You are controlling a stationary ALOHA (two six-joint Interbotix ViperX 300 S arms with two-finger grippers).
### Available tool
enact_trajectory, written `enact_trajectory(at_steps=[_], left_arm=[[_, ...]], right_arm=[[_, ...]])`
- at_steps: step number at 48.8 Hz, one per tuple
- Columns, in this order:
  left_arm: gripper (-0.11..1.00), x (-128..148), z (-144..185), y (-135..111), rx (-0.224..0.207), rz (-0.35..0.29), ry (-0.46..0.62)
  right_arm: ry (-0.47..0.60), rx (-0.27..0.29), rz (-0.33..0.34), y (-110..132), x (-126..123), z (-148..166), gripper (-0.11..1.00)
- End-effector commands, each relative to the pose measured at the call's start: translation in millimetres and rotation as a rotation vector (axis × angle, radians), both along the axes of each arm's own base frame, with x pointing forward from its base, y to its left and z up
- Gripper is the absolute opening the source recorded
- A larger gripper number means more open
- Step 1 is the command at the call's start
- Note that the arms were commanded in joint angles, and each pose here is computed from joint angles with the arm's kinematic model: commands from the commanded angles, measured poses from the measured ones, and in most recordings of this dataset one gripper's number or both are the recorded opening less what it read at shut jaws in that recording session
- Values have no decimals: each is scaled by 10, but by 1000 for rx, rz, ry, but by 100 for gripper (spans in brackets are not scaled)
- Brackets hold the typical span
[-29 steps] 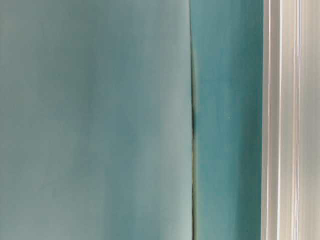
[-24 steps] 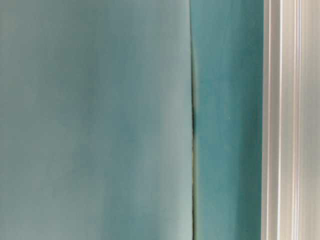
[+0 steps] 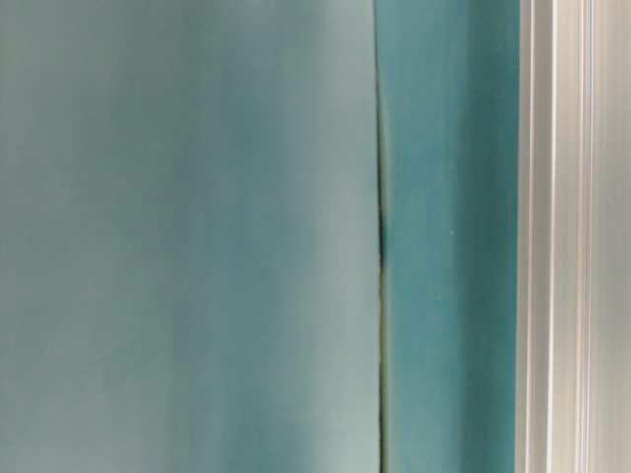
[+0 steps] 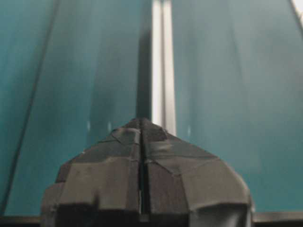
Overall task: Lift the metal rail with both hands and move it towards you.
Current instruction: 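Move both grippers inward toward the two ends of the silver rail, then lower both grippers over the rail ends and close them on it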
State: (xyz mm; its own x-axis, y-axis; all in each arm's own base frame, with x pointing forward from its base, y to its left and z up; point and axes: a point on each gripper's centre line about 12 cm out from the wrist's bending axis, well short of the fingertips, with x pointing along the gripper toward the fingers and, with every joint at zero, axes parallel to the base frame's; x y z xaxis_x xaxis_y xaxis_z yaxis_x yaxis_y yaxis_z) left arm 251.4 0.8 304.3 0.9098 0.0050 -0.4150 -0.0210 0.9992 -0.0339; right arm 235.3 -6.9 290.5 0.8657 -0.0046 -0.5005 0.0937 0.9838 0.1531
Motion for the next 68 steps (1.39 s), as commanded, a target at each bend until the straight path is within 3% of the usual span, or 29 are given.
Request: enact_trajectory(at_steps=[1,13,21,34,50,55,61,64,68], left_arm=[[-5,52,54,-18,4,-9,29],[-5,185,-143,-52,11,-21,199],[-5,283,-245,-96,14,-36,297],[-5,381,-408,-151,35,-58,490],[-2,488,-396,-177,37,-64,499],[3,487,-422,-191,38,-67,508],[16,494,-492,-187,32,-61,533],[29,498,-548,-192,31,-60,553],[55,502,-607,-192,14,-44,582]], right_arm=[[68,9,5,1,107,35,2],[377,64,5,36,391,-216,2],[519,58,33,100,546,-305,2],[666,49,80,244,721,-525,1],[731,49,92,294,809,-677,9],[751,50,94,296,798,-706,18],[760,51,93,298,808,-743,43],[757,50,95,303,825,-756,63],[762,44,97,308,831,-788,85]])
